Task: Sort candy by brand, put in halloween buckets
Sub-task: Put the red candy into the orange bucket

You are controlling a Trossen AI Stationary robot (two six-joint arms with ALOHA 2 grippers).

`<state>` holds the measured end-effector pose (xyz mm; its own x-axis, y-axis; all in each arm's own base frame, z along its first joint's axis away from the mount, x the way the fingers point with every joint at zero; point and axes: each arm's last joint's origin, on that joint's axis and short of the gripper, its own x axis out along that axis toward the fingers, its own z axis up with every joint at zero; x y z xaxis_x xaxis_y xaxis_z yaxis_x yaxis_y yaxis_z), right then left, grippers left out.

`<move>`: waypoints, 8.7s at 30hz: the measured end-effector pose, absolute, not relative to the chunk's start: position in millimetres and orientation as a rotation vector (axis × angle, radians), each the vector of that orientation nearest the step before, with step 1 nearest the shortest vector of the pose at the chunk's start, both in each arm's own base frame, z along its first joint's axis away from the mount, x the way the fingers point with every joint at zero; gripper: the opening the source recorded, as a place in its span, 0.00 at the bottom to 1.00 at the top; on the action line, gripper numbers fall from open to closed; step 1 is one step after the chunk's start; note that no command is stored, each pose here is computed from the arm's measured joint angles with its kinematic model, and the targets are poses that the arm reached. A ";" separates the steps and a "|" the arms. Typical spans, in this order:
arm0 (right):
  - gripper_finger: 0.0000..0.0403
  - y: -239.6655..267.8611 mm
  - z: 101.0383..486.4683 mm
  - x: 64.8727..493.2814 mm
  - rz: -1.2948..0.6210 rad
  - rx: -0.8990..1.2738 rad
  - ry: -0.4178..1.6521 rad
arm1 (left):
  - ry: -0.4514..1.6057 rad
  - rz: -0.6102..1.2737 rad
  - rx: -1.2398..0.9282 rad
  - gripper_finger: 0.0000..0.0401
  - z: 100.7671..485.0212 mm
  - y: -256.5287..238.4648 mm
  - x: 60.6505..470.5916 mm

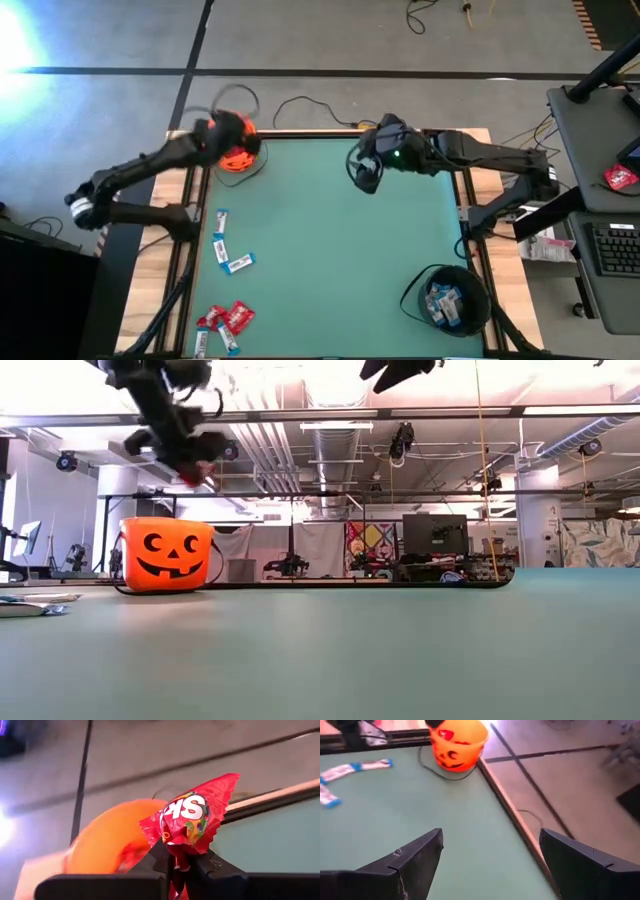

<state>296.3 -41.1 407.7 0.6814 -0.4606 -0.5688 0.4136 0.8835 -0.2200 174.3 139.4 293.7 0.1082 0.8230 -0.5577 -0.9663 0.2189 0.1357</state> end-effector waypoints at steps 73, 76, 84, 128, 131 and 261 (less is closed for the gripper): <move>0.81 62.6 397.6 269.0 -0.165 0.762 0.637 | 1.521 0.481 -0.602 0.61 151.3 -235.0 195.1; 0.81 66.3 398.1 268.7 -0.154 0.773 0.634 | 1.509 0.453 -0.625 0.61 143.9 -240.2 200.1; 0.81 68.2 398.2 268.4 -0.170 0.791 0.626 | 1.482 0.511 -0.610 0.54 131.1 -241.7 202.7; 0.81 48.2 399.9 253.3 -0.190 0.342 0.661 | 0.901 1.328 -0.691 0.09 267.1 223.1 133.8; 0.81 36.2 400.2 255.1 -0.229 0.343 0.654 | 0.959 1.320 -0.687 0.09 258.4 231.3 130.6; 0.81 154.5 360.8 326.9 0.037 0.479 0.931 | 1.104 0.608 -0.444 0.12 137.5 -111.4 289.9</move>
<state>326.9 154.5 360.8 0.6041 0.2339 -0.7618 0.1728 0.8947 0.4118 289.9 -111.4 137.5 0.3175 0.2317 -0.9195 -0.6533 0.7563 -0.0350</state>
